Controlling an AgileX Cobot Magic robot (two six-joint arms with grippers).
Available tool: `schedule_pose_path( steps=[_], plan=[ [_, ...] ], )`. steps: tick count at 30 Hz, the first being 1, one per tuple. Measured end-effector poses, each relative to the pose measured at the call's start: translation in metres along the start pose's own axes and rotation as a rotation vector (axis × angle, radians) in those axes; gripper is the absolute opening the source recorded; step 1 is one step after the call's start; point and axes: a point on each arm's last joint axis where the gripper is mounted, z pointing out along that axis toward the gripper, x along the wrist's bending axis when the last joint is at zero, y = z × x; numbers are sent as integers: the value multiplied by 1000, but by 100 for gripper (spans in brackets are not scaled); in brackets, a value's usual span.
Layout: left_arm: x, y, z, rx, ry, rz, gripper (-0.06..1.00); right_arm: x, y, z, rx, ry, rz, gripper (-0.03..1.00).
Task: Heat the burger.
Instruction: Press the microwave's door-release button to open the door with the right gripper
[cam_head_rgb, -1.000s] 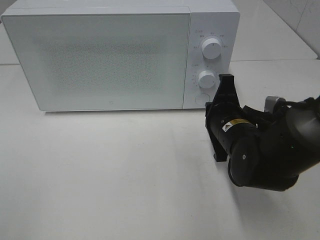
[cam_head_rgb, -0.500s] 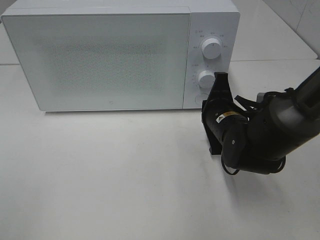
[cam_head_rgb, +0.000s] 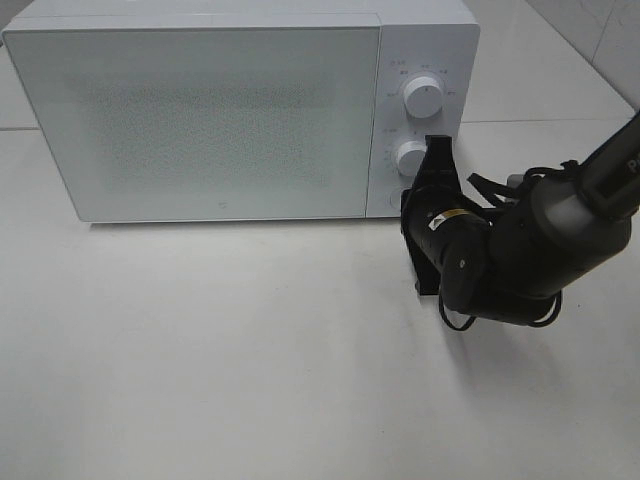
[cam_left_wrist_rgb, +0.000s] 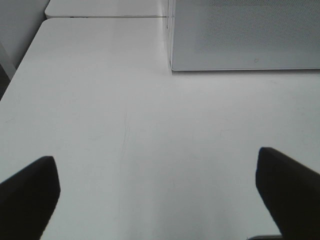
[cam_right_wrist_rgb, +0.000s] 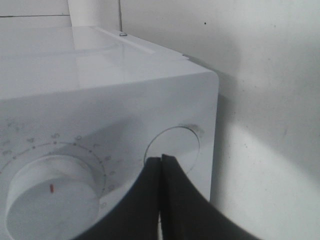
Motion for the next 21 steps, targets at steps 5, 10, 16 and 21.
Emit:
schedule_pose_path(
  steps=[5,10,16,21],
  plan=[
    [0,0,0,0,0,0,99,-1,0,5,3,-1,-6,1],
    [0,0,0,0,0,0,99,-3,-3,10,14,-3,-3,1],
    [0,0,0,0,0,0,99,-5,-6,16,16,-4,1,1],
    [0,0,0,0,0,0,99,-9,-5,17,6,-21,5,1]
  ],
)
